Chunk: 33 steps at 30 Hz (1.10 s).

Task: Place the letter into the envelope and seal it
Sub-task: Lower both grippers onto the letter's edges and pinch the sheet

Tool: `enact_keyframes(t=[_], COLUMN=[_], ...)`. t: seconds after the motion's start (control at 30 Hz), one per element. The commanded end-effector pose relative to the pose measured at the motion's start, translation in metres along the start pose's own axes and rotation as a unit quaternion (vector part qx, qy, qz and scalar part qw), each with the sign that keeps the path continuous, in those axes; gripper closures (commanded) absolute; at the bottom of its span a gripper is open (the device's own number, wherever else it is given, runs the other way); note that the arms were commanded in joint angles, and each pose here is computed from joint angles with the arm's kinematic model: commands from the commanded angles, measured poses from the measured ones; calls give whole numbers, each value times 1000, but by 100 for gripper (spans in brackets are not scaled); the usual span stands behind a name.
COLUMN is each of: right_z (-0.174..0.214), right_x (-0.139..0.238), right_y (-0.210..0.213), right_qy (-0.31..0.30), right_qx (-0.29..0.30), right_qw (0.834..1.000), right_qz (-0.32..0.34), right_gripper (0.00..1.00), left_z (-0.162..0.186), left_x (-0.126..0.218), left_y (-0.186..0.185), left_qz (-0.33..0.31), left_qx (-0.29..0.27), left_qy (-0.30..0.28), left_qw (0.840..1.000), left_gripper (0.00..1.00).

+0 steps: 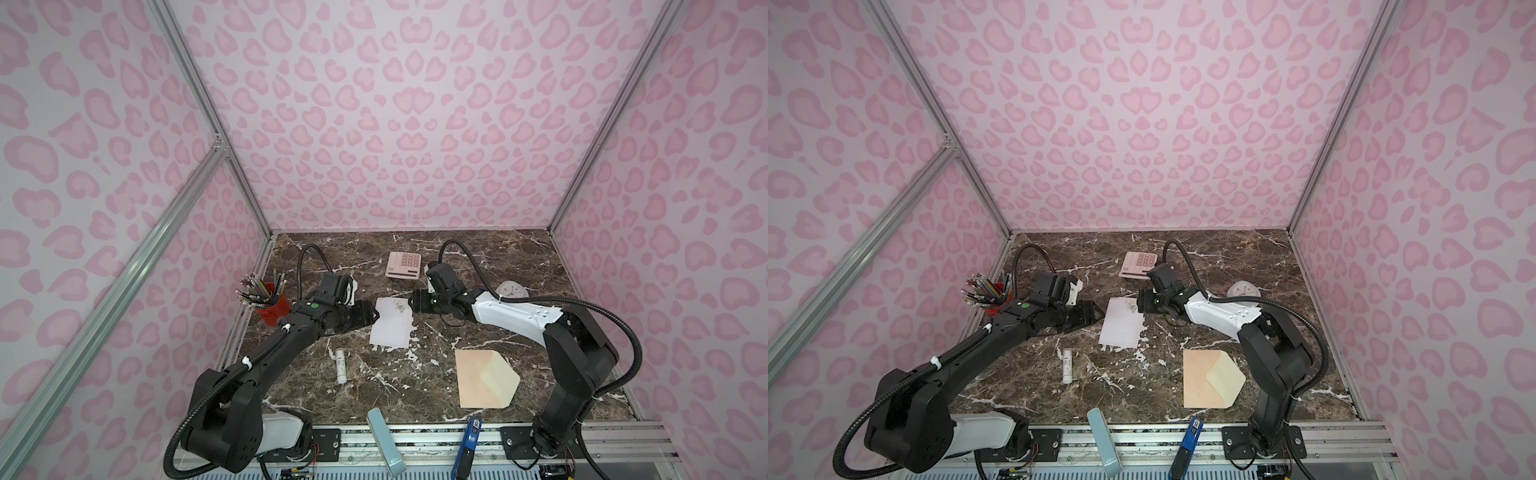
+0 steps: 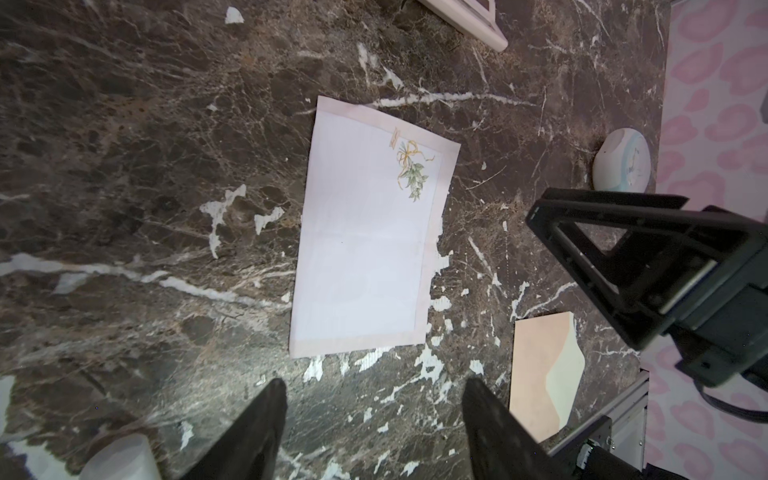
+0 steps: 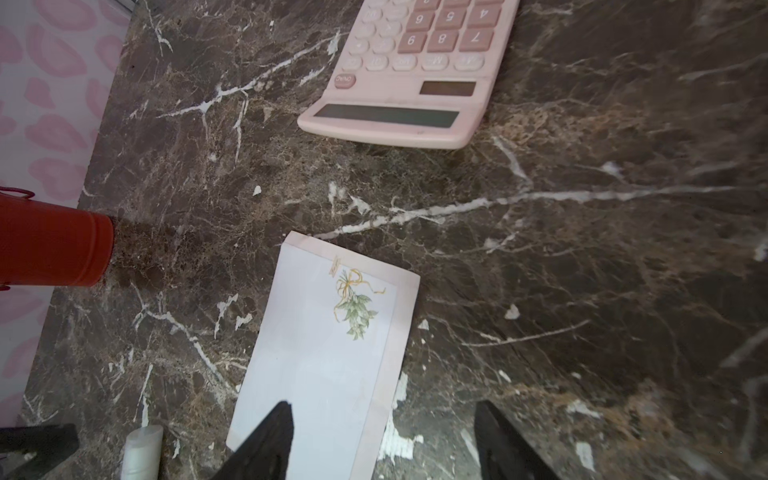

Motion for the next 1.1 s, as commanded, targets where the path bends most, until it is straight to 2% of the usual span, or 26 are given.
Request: enact_keyframes(t=[0.0, 0.3, 0.57, 0.7, 1.07], right_z=[-4, -9, -8, -7, -9], right_x=[-12, -39, -53, -60, -67], right_y=[2, -2, -10, -9, -15], right_qy=[2, 24, 37, 47, 58], right_qx=[3, -6, -18, -24, -37], right_qw=[1000, 999, 998, 997, 996], right_qz=[-19, -41, -47, -54, -55], right_gripper=[32, 49, 51, 57, 59], left_z=[-10, -11, -4, -2, 1], left_x=[-8, -40, -62, -67, -80], left_y=[-5, 2, 8, 10, 18], left_qz=[19, 24, 29, 30, 28], left_qx=[-14, -14, -15, -18, -16], left_qy=[-7, 27, 55, 64, 81], left_qw=[1000, 999, 998, 997, 996], left_gripper=[30, 32, 34, 37, 42])
Point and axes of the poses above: each gripper's point midway between its finger pads, its own x axis back along the fingers, its own y axis along the line the jaws close on, z = x × y, the point moved 4 cm from there along x, back along the fingers, and after that the axes turned 7 degrees about -x, right-handed, at the moved point
